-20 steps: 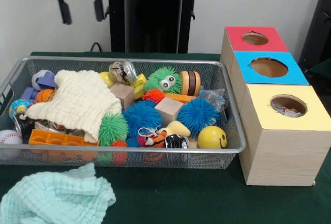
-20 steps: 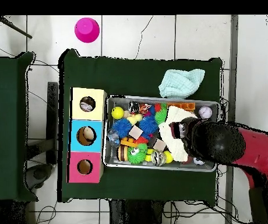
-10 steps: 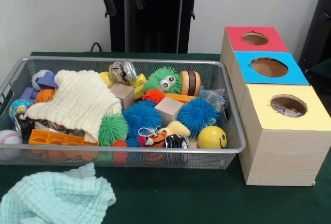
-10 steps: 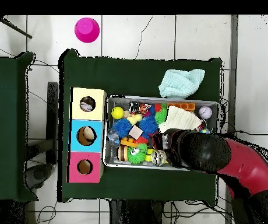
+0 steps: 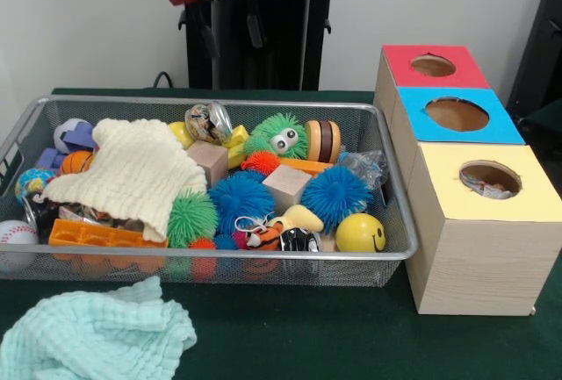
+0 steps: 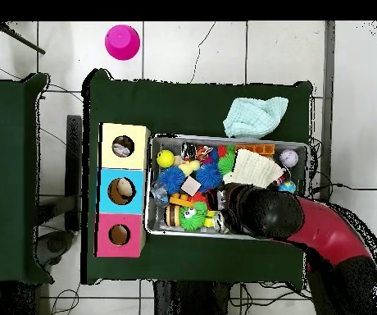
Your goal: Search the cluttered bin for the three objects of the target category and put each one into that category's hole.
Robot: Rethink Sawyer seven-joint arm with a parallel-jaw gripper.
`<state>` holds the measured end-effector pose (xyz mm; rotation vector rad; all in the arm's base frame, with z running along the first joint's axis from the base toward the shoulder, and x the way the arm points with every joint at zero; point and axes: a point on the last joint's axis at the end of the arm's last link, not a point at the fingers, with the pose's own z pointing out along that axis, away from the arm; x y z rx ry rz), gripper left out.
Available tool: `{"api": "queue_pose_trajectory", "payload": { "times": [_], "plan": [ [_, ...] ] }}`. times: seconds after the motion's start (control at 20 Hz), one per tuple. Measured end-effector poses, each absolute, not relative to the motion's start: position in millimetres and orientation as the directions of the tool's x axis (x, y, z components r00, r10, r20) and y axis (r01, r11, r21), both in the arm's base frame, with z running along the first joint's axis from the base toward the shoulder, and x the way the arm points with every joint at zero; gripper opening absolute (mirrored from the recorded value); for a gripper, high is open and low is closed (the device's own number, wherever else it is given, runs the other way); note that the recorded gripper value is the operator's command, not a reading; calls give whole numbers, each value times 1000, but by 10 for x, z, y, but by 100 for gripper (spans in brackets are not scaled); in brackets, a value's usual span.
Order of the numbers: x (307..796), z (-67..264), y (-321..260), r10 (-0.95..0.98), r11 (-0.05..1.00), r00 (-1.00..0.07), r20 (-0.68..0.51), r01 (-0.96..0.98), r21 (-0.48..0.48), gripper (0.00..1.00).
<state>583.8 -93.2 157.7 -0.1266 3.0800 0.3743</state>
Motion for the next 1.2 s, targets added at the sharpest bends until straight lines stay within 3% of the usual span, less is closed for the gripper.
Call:
{"api": "queue_pose_trajectory", "payload": {
  "times": [0.55, 0.9, 1.2],
  "plan": [
    [5882, 326, -170, -157, 973, -979, -127, -176, 148, 100],
    [5604, -192, -165, -201, 974, -978, -50, -205, 100, 100],
    [5492, -410, -290, -250, 967, -968, -15, -250, 51, 100]
  ]
}}
